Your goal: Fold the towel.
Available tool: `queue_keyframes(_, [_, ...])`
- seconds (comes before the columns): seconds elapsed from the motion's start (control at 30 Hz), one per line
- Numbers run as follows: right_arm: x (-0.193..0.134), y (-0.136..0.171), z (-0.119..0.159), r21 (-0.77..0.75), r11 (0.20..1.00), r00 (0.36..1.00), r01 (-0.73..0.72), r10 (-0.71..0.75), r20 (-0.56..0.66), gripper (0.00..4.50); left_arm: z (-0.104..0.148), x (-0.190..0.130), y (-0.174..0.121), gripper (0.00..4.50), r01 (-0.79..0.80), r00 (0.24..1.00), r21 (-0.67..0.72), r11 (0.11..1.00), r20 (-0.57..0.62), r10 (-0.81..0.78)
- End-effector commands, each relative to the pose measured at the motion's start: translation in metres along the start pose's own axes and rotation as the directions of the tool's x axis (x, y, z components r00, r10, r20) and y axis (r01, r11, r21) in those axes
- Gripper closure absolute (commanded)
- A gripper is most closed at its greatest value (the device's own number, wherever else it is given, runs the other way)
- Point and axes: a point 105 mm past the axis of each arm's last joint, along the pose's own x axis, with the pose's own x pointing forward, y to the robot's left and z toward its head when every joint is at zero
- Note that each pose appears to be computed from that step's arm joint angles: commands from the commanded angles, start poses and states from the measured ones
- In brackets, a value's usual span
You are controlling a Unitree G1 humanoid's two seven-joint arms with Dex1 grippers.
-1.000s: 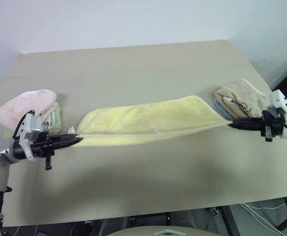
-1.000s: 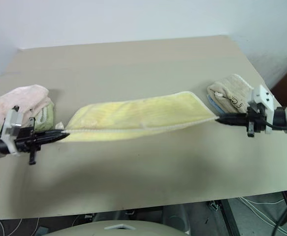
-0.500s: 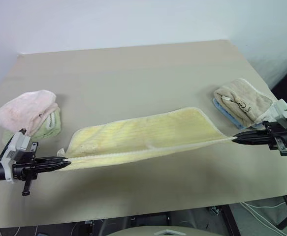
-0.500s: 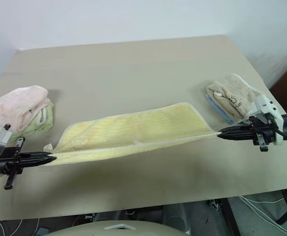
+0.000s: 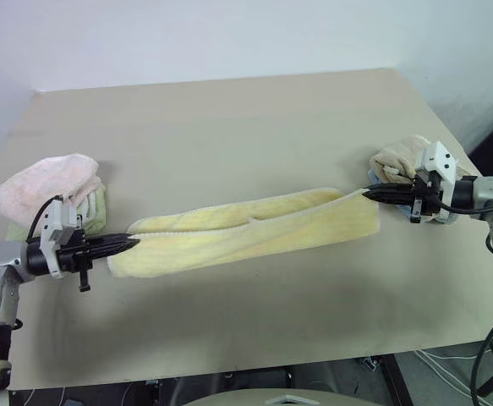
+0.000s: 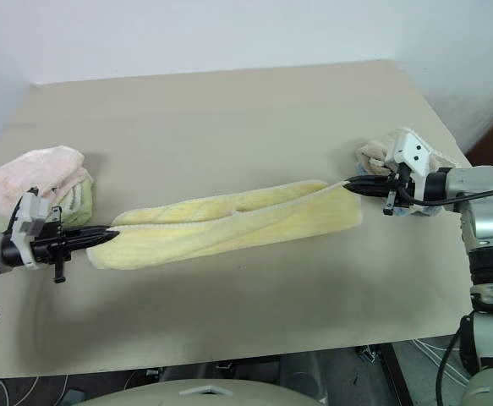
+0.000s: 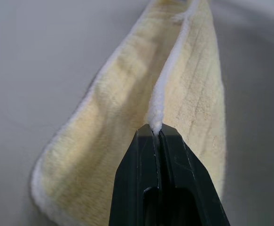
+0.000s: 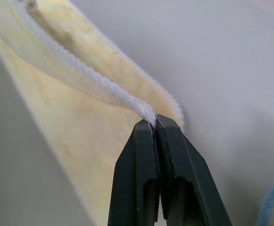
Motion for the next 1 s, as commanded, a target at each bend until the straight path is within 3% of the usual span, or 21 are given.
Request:
queue_keyframes(0.03, [0.002, -0.009, 0.008, -0.043, 0.998, 0.999, 0.046, -0.046, 0.009, 4.42, 0.005, 0.0, 0.011, 4.5, -0.044, 0.999, 0.052, 0.998, 0.002, 0.044])
queue_keyframes(0.47, [0.022, -0.031, -0.004, -0.058, 0.98, 0.981, 0.191, -0.193, -0.034, 4.42, 0.005, 0.008, 0.04, 4.5, -0.161, 0.987, 0.125, 0.979, 0.008, 0.161])
queue_keyframes(0.9, [0.037, -0.029, -0.006, -0.065, 0.98, 0.981, 0.187, -0.19, -0.045, 4.42, -0.003, 0.014, 0.049, 4.5, -0.206, 0.977, 0.134, 0.969, -0.029, 0.211])
queue_keyframes(1.0, [0.037, -0.03, -0.006, -0.055, 0.979, 0.979, 0.195, -0.198, -0.044, 3.83, -0.005, 0.014, 0.047, 3.81, -0.199, 0.977, 0.137, 0.97, -0.044, 0.206])
